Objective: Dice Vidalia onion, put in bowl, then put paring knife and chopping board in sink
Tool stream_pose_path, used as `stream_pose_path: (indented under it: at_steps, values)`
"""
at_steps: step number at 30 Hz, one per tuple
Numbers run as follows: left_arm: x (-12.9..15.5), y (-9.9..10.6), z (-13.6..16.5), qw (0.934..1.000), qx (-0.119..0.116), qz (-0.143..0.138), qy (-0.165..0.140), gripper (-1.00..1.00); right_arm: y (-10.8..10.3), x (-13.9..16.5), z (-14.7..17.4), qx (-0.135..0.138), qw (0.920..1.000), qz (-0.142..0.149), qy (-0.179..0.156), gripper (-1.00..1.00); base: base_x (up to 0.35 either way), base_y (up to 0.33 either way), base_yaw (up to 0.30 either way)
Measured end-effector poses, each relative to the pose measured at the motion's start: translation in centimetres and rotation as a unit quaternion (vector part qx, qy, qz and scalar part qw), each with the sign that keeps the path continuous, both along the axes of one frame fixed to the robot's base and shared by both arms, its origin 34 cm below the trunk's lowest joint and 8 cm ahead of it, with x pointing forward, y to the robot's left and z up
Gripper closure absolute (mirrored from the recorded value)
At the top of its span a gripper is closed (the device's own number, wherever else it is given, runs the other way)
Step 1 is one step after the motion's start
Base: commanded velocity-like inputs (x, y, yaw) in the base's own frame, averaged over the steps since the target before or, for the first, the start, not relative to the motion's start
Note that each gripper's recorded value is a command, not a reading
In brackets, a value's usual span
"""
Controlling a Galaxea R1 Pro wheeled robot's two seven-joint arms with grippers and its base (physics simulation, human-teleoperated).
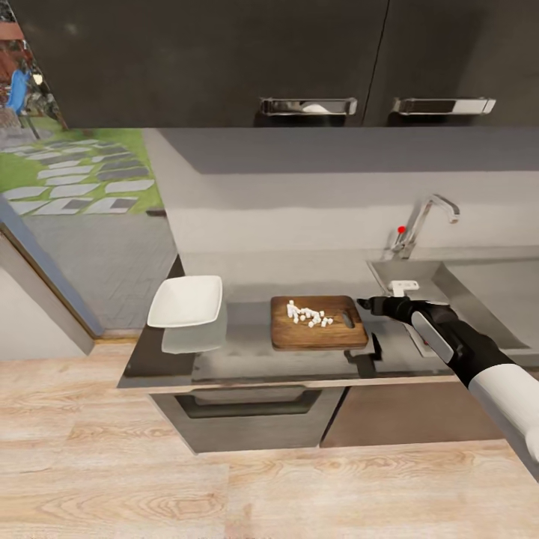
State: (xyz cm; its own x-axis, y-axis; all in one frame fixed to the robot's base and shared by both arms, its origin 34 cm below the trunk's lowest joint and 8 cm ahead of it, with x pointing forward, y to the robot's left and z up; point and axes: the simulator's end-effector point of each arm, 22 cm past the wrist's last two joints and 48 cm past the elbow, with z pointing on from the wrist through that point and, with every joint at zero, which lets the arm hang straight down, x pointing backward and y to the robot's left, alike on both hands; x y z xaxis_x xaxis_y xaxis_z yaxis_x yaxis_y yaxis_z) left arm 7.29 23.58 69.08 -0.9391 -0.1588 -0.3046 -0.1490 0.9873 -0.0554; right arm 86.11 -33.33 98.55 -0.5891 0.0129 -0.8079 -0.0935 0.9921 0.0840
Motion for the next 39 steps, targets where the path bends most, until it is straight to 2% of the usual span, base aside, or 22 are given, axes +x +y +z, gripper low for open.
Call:
stream_pose_path:
  at_steps: [20,34,39]
  values:
    - [-0.6,0.0,0.1,0.9999,0.000,0.000,0.010,-1.00,-0.1,0.0,-1.5,0.000,0.9999,-0.001,0.010,-1.00,-0.003,-0.001,0.085]
    - [-1.1,0.0,0.1,0.9998,0.000,0.000,0.017,-1.00,-0.2,-0.1,-2.6,0.000,0.9999,-0.001,0.017,-1.00,-0.139,-0.108,0.083]
    - [-1.1,-0.1,0.1,0.9999,-0.001,-0.001,0.017,-1.00,-0.2,-0.1,-2.6,0.000,0.9999,-0.001,0.017,-1.00,-0.006,-0.005,-0.101]
